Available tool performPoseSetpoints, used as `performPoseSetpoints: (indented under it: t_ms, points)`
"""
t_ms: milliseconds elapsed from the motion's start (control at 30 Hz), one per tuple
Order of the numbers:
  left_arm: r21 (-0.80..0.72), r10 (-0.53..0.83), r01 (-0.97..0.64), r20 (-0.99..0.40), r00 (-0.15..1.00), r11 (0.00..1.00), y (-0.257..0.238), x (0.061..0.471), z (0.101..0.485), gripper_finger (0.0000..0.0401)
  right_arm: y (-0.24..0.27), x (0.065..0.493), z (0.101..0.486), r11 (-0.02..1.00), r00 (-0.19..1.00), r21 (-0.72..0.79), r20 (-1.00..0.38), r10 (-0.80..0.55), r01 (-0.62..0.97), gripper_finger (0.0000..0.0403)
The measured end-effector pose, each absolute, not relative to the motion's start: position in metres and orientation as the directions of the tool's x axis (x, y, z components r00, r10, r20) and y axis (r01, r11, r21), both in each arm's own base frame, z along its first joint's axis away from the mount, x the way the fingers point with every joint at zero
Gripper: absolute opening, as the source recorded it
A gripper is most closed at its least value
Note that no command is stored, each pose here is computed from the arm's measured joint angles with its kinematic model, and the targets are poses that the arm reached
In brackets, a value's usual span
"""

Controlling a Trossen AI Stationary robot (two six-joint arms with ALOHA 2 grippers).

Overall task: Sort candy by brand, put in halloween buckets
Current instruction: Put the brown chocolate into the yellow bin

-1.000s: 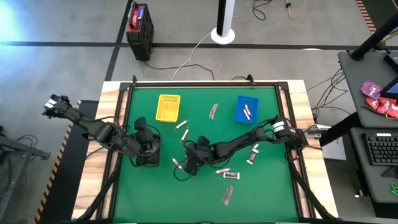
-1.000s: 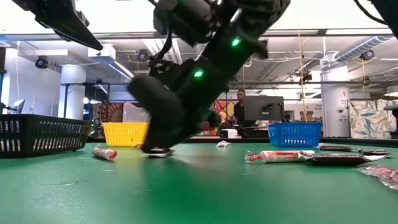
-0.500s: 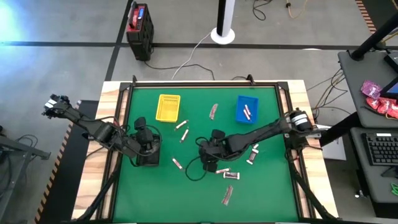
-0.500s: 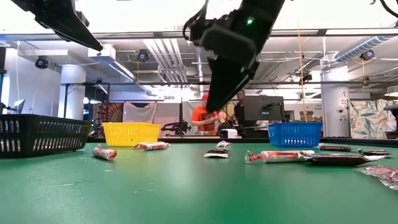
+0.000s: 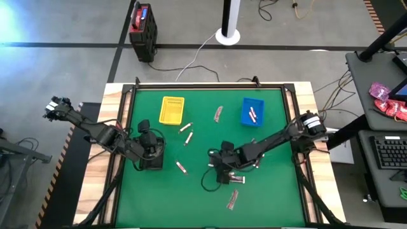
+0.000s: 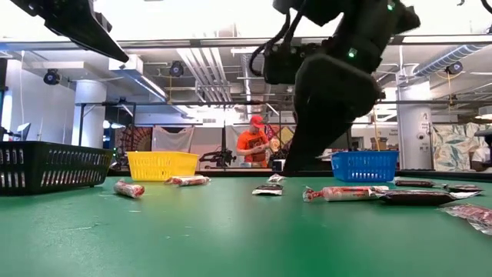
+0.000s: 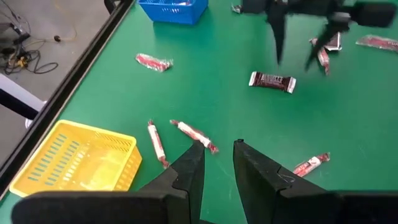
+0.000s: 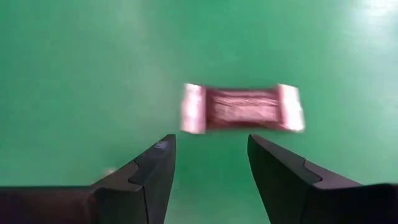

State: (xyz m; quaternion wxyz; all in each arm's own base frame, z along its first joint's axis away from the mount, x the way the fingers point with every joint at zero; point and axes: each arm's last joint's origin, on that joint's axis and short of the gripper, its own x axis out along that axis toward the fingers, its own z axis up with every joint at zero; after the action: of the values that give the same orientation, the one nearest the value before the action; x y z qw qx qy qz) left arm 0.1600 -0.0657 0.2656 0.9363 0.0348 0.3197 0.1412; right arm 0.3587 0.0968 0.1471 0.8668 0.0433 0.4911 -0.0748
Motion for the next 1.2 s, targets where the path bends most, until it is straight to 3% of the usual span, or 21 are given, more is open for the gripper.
performPoseSetpoints:
  t_ms: [267,400,533,700,1000,1200]
  points:
    - [0.158,0.291,-0.245,-0.586,0.756,0.956,-0.066,0.161,0.265,0.0070,0.095,0.369,0.121,0.968,0.604,0.052,-0.789,-0.111,0.245,0.0194]
    - [0.178,0.321,-0.268,-0.571,0.755,0.947,-0.065,0.161,0.266,0.0070,0.093,0.379,0.128,0.959,0.710,0.097,-0.693,-0.126,0.266,0.0194]
    - [0.179,0.325,-0.271,-0.569,0.756,0.946,-0.065,0.162,0.265,0.0070,0.087,0.381,0.135,0.935,0.682,0.029,-0.692,-0.237,0.354,0.0194]
    - [0.178,0.324,-0.272,-0.568,0.756,0.946,-0.066,0.162,0.265,0.0070,0.088,0.386,0.140,0.919,0.692,0.043,-0.672,-0.263,0.391,0.0194]
    - [0.171,0.321,-0.273,-0.560,0.763,0.947,-0.066,0.163,0.266,0.0070,0.118,0.378,0.107,0.863,0.705,-0.099,-0.535,-0.465,0.495,0.0194]
    - [0.182,0.317,-0.259,-0.550,0.773,0.948,-0.067,0.164,0.267,0.0070,0.134,0.377,0.085,0.833,0.716,-0.062,-0.479,-0.508,0.549,0.0194]
